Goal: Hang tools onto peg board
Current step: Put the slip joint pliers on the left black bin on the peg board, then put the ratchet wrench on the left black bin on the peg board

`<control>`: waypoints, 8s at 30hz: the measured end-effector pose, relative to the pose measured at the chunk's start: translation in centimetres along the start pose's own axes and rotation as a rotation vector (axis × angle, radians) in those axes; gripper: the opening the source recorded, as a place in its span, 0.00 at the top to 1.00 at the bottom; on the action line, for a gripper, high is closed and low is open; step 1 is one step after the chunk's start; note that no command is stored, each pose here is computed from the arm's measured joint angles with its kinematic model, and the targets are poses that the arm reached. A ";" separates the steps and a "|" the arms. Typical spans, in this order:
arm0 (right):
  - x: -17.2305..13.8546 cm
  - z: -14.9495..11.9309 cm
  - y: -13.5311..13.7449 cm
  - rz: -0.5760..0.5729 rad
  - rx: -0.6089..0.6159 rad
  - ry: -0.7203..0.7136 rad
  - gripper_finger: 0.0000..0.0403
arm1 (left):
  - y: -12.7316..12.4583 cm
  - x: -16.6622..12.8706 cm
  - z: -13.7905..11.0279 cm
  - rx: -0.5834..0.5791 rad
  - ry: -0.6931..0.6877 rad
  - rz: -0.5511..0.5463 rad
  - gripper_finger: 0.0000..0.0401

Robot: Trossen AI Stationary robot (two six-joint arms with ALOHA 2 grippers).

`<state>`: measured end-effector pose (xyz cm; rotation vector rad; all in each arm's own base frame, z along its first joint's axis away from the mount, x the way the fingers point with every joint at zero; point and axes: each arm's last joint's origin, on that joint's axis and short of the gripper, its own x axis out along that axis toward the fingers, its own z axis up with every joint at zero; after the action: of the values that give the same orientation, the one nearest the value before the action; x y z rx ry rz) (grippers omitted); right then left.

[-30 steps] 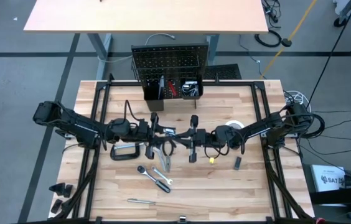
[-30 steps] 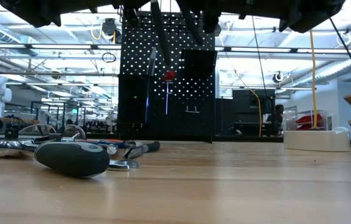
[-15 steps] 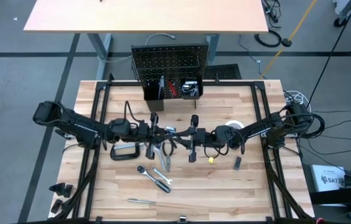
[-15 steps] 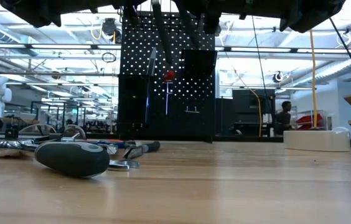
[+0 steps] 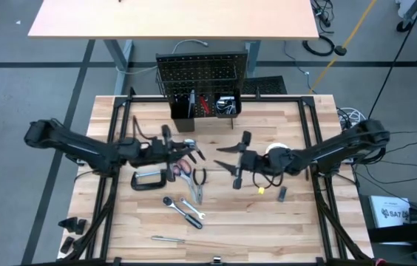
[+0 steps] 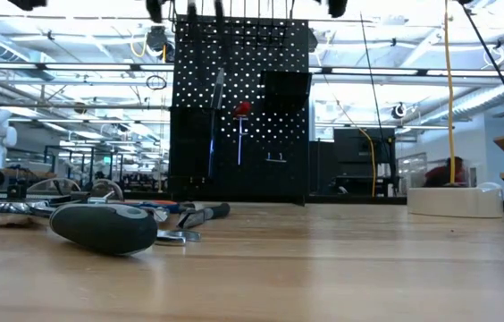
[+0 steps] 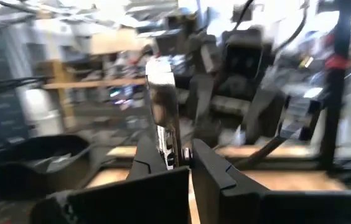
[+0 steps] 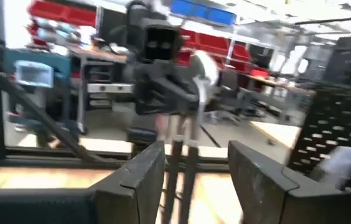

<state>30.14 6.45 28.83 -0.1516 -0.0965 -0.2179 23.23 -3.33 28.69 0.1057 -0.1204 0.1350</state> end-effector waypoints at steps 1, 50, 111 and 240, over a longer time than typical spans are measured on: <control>-0.4 0.5 -0.1 -0.011 -0.007 0.010 0.58 | 0.1 -0.4 0.2 0.021 0.022 0.035 1.00; -2.7 2.6 -0.5 -0.009 0.019 0.025 0.57 | 12.1 -5.1 1.1 -0.551 -0.171 0.783 1.00; -2.7 2.6 -0.5 -0.008 0.014 0.024 0.58 | 10.7 4.6 -5.4 -0.188 0.177 0.825 1.00; 2.0 -5.4 -1.3 0.222 0.216 0.298 0.58 | 0.1 -2.9 -9.6 0.262 0.999 -0.288 0.61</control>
<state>32.20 3.94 23.92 0.0866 0.1927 -0.0061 21.42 -2.54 18.86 0.3026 0.9089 -0.0955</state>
